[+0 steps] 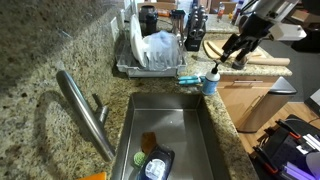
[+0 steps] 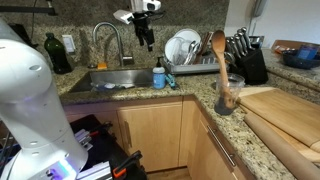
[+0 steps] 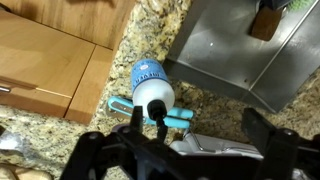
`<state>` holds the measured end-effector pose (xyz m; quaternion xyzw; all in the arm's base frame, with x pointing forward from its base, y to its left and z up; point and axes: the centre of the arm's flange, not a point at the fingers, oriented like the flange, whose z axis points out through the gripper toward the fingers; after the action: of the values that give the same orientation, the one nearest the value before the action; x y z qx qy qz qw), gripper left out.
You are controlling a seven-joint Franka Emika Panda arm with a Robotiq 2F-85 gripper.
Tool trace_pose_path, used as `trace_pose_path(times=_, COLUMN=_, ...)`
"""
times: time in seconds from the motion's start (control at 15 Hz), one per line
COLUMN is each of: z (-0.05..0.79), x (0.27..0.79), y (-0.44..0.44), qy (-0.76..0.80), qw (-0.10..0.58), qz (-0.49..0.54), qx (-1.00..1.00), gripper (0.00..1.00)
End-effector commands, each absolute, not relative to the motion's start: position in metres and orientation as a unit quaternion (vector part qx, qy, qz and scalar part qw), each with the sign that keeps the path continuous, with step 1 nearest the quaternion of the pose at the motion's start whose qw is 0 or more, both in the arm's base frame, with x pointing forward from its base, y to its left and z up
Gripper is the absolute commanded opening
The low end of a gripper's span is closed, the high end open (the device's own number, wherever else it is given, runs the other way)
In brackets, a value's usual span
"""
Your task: Move the soap bottle closer to the tap
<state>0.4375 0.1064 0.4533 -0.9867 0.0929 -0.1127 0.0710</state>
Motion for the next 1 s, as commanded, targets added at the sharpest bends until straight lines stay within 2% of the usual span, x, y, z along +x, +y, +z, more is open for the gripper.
trace_pose_path(times=0.0, z=0.425, x=0.478, y=0.125, qy=0.132, qw=0.070, qz=-0.158, qx=-0.976, gripper=1.00)
trace_pose_path(times=0.07, z=0.425, x=0.480, y=0.132, qy=0.141, qw=0.057, qz=-0.154, qx=-0.976, gripper=1.00)
trace_pose_path(times=0.13, z=0.432, x=0.461, y=0.118, qy=0.123, qw=0.073, qz=-0.149, qx=-0.978, gripper=1.00)
trace_pose_path(times=0.33, z=0.423, x=0.469, y=0.131, qy=0.133, qw=0.067, qz=-0.147, qx=-0.978, gripper=1.00)
trace_pose_path(times=0.53, z=0.441, x=0.493, y=0.114, qy=0.166, qw=-0.002, qz=-0.101, qx=-0.981, gripper=1.00)
trace_pose_path(times=0.67, z=0.466, x=0.508, y=0.101, qy=0.204, qw=-0.024, qz=-0.077, qx=-0.976, gripper=1.00)
trace_pose_path(times=0.73, z=0.476, x=0.514, y=0.096, qy=0.220, qw=-0.006, qz=-0.073, qx=-0.973, gripper=1.00)
trace_pose_path(times=0.8, z=0.458, x=0.486, y=0.098, qy=0.197, qw=-0.010, qz=-0.092, qx=-0.976, gripper=1.00)
trace_pose_path(times=0.93, z=0.477, x=0.496, y=0.092, qy=0.208, qw=-0.008, qz=-0.090, qx=-0.974, gripper=1.00)
